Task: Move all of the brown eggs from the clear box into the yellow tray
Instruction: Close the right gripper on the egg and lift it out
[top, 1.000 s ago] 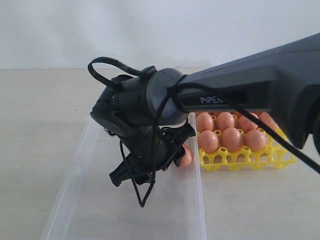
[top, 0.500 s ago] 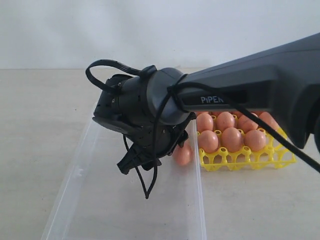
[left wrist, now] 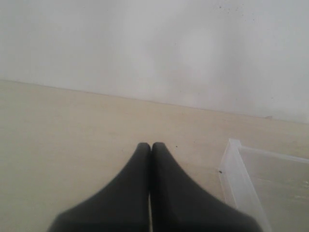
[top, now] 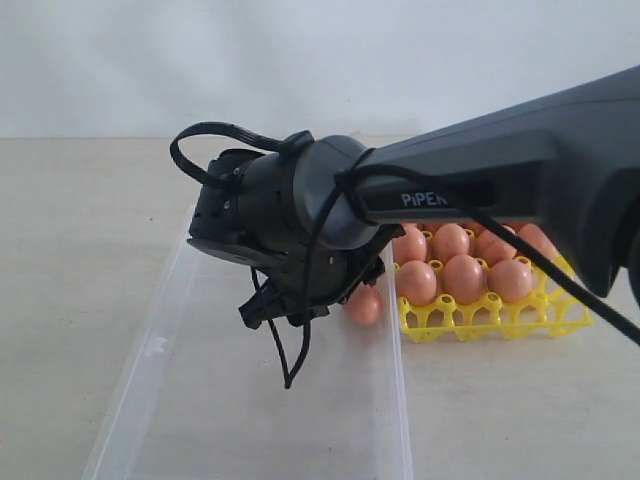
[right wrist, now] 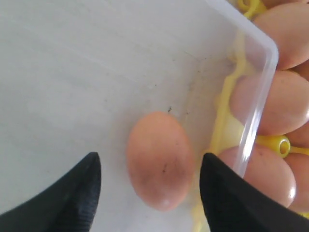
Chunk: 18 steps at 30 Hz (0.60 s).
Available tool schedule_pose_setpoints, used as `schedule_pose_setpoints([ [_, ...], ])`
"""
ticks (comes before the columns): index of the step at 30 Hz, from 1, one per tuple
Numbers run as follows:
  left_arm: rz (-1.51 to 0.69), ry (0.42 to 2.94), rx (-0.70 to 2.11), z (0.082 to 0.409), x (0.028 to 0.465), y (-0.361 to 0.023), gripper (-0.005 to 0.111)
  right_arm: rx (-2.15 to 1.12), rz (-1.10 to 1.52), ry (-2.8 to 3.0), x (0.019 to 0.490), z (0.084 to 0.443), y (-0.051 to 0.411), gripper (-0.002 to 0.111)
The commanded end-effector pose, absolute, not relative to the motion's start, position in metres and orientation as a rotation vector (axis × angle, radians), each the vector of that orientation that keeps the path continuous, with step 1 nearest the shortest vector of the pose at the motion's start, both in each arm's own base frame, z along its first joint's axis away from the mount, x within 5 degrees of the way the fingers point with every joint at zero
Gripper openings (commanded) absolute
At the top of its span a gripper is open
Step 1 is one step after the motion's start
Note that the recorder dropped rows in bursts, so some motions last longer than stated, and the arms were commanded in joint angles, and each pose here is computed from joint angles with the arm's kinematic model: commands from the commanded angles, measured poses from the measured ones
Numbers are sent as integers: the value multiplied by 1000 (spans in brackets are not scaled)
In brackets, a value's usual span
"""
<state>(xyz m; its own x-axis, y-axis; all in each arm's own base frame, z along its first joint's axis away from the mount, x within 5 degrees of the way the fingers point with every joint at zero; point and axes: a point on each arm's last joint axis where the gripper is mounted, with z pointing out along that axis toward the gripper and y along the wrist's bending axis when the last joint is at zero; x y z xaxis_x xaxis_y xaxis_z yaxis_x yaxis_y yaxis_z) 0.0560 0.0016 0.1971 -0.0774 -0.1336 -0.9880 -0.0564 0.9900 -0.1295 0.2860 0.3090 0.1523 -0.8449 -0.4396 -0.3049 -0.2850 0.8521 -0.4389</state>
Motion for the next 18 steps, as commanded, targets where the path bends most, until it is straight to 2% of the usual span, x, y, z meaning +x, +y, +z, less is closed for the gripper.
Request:
schedule_pose_setpoints([
  [1, -73, 1649, -153, 198, 56, 2, -4, -459, -511, 2610, 292, 153, 308, 58],
  [7, -73, 1649, -153, 198, 56, 2, -4, -398, -585, 2673, 302, 135, 294, 58],
  [12, -73, 1649, -153, 198, 56, 2, -4, -433, -508, 2723, 307, 132, 292, 55],
  [15, -73, 1649, -153, 198, 56, 2, -4, -521, -386, 2790, 303, 128, 298, 39],
  [18, -73, 1649, -153, 198, 56, 2, -4, -577, -284, 2831, 299, 125, 304, 10],
])
